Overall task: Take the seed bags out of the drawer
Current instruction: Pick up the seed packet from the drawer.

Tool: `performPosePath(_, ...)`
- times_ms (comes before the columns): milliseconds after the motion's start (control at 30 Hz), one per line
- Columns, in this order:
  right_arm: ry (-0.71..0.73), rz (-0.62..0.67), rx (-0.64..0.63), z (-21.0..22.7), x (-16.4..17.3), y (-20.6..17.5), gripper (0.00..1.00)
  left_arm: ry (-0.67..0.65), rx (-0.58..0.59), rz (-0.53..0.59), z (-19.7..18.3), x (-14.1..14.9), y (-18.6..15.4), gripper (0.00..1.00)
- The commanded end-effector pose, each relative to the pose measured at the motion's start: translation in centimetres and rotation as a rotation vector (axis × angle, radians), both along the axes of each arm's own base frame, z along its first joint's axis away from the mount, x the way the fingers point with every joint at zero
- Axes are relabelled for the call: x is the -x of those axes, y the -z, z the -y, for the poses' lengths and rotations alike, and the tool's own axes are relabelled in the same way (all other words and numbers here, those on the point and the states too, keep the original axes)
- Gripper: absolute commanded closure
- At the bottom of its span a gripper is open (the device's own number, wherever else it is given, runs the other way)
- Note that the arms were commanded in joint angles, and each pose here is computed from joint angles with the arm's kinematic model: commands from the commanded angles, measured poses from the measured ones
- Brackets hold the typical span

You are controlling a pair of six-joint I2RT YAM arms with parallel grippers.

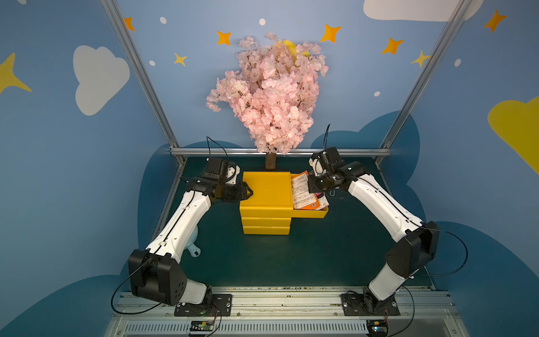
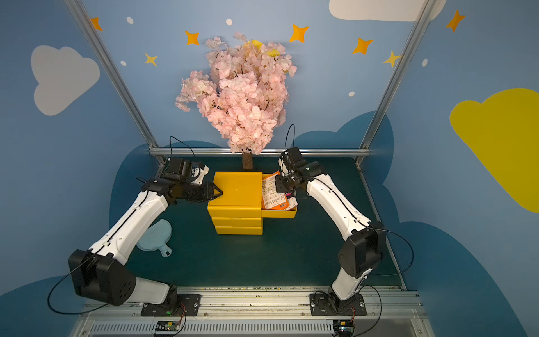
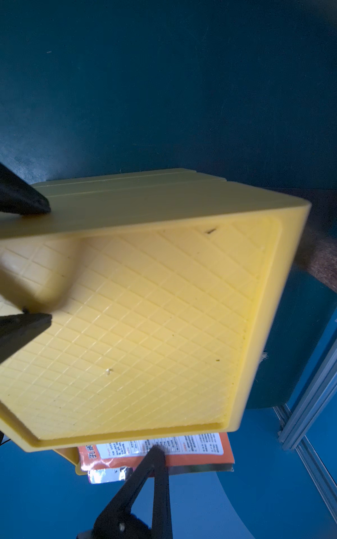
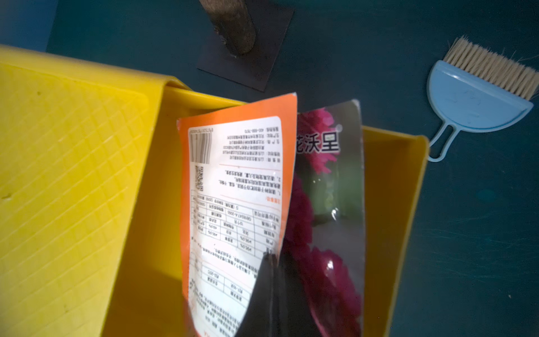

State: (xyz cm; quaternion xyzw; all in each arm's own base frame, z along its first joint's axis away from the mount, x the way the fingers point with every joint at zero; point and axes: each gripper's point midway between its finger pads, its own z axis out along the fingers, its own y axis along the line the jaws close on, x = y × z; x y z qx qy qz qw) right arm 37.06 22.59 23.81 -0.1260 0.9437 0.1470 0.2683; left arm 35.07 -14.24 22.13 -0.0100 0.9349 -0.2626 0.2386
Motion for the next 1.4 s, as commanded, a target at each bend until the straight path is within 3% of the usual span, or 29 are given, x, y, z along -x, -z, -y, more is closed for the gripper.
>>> performPosePath(0,0.043,0.117,-0.054,1.8,-0.1,-5.1,1.00,0.022,-0.053,-0.115,-0.1,1.0,3.7,0.45)
performPosePath(433,0.173,0.169,0.018,7.8,-1.0,-6.0,1.00,0.031,-0.040,-0.112,0.1,1.1,3.5,0.45)
performPosePath(967,0.394,0.316,0.090,15.9,0.0,-10.4,1.00,0.042,-0.033,-0.116,0.4,0.6,3.3,0.45)
performPosePath(1167,0.464,0.278,0.168,18.4,0.7,-7.9,1.00,0.052,-0.030,-0.113,0.6,0.4,3.1,0.45)
performPosePath(1367,0.422,0.156,0.078,17.5,0.3,-2.4,1.00,0.064,-0.023,-0.112,0.8,0.3,3.0,0.45)
